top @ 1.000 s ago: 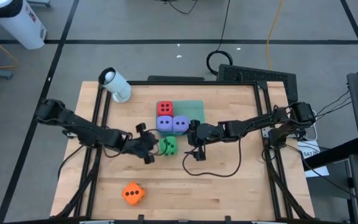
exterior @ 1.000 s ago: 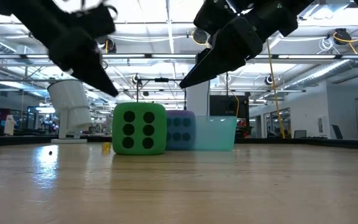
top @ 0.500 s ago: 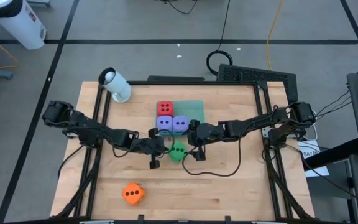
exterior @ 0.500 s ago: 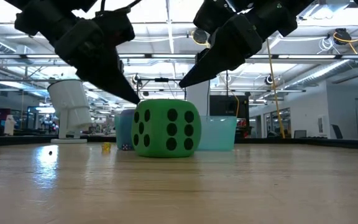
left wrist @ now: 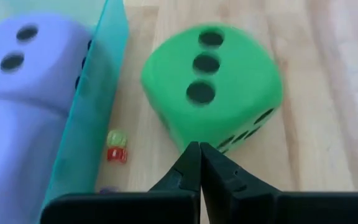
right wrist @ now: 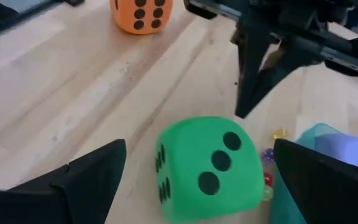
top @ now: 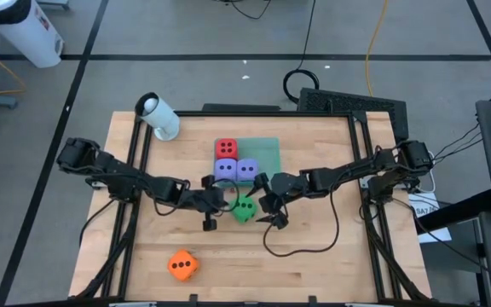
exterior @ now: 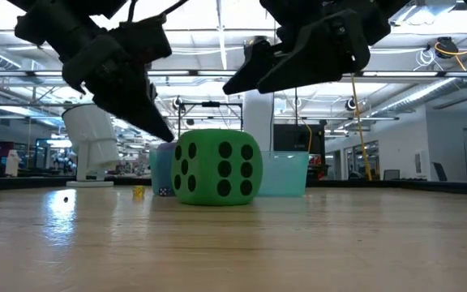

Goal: Pick & Place Dice

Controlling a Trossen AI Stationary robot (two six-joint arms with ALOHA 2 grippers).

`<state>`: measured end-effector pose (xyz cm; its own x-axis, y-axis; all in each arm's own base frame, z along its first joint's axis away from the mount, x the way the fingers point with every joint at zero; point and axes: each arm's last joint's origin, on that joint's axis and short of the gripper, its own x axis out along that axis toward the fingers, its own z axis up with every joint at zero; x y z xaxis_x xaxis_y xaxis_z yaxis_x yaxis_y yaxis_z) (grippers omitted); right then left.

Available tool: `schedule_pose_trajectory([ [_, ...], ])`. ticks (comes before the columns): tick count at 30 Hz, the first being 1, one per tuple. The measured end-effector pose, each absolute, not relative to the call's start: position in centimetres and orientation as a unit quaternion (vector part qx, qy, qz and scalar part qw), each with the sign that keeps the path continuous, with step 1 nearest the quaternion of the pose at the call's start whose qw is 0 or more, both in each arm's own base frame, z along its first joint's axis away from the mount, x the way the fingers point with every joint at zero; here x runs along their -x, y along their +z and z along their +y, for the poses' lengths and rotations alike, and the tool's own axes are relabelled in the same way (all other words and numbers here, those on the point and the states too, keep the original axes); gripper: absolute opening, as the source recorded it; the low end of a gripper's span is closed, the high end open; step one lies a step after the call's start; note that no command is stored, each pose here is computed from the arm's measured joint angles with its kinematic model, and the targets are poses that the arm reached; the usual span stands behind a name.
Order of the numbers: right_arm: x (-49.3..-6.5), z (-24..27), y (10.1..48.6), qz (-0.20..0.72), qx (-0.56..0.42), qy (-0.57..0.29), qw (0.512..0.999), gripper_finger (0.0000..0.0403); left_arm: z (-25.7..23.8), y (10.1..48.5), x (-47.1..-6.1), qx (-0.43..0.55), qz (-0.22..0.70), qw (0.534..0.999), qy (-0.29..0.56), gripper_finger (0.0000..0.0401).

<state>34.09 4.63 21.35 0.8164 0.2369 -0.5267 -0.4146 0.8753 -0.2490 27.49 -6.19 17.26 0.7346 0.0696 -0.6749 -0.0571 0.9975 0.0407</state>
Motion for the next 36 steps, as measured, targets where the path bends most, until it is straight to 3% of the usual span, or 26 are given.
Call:
schedule_pose_trajectory([
  [6, -34.2, 4.6, 21.1, 0.250, 0.182, 0.174, 0.935, 0.0400, -4.9, 16.5, -28.0, 0.011, 0.370, 0.926, 0.076, 0.0006],
  [17, -34.2, 4.6, 19.9, 0.283, 0.202, 0.172, 0.922, 0.0400, -4.9, 14.6, -30.8, 0.026, 0.328, 0.944, -0.006, 0.0004],
  [30, -33.8, 4.7, 19.5, 0.306, 0.208, 0.199, 0.908, 0.0400, -5.3, 14.6, -33.8, 0.011, 0.327, 0.945, -0.020, 0.0003],
  [36, -34.1, 4.3, 20.1, 0.302, 0.149, 0.137, 0.931, 0.0400, -4.9, 14.4, -34.0, 0.014, 0.336, 0.942, -0.006, 0.0004],
])
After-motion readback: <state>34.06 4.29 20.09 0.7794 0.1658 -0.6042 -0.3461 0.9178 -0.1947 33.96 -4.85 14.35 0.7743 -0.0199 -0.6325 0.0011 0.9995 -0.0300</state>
